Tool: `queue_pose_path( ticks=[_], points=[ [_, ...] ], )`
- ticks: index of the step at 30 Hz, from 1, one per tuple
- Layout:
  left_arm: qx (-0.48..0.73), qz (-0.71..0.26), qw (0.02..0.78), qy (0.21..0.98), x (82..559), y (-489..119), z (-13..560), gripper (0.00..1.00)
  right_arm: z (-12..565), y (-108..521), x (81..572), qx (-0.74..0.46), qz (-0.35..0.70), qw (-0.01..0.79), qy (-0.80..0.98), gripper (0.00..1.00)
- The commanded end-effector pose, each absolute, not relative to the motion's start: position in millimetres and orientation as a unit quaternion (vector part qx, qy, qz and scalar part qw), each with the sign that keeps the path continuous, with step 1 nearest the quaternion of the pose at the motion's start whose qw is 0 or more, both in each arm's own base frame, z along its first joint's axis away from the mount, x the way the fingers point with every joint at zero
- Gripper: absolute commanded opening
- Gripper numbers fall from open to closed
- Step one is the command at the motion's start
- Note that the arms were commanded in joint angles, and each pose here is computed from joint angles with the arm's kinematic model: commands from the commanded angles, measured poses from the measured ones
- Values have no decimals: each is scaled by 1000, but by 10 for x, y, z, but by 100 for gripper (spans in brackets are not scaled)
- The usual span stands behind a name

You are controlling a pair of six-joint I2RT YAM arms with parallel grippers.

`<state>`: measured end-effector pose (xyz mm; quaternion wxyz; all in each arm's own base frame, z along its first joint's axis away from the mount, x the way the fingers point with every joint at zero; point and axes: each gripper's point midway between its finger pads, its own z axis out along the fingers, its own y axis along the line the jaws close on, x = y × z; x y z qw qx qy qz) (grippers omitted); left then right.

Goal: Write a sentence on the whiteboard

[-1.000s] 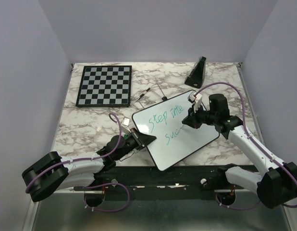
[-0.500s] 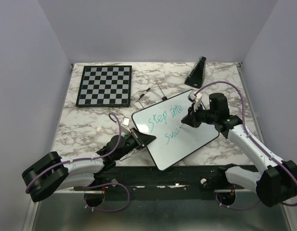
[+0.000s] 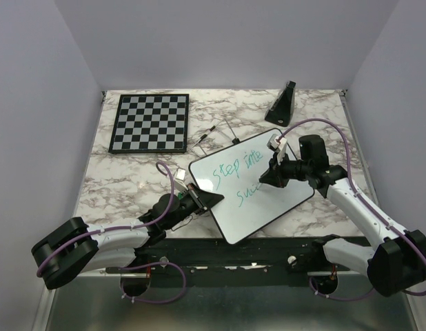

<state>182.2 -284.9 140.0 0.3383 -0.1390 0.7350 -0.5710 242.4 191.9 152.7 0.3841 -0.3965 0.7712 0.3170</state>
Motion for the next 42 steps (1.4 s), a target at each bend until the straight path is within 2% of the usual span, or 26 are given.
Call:
queue_pose_path(
  ticks=[1,7,11,19,26,34,42],
  points=[
    [-132,-586,384,702,1917,-2835,1668,0,1406,1858,2302,-411,315,347,782,1],
    [-131,-584,384,703,1915,-2831,1678,0,1330,1742,2374,-405,276,346,800,0],
    [-131,-584,385,703,1915,-2826,1680,0,1397,1677,2552,-384,240,375,809,1],
    [-130,-585,388,700,1909,-2809,1700,0,1682,1794,2625,-383,270,411,782,1],
    [-128,-586,388,700,1898,-2807,1695,0,1558,1807,2667,-375,273,396,792,1],
    [-129,-585,387,701,1893,-2797,1682,0,1582,1639,2888,-346,212,425,809,1],
    [-129,-586,387,700,1899,-2808,1685,0,1659,1766,2865,-360,246,431,790,1]
  ],
)
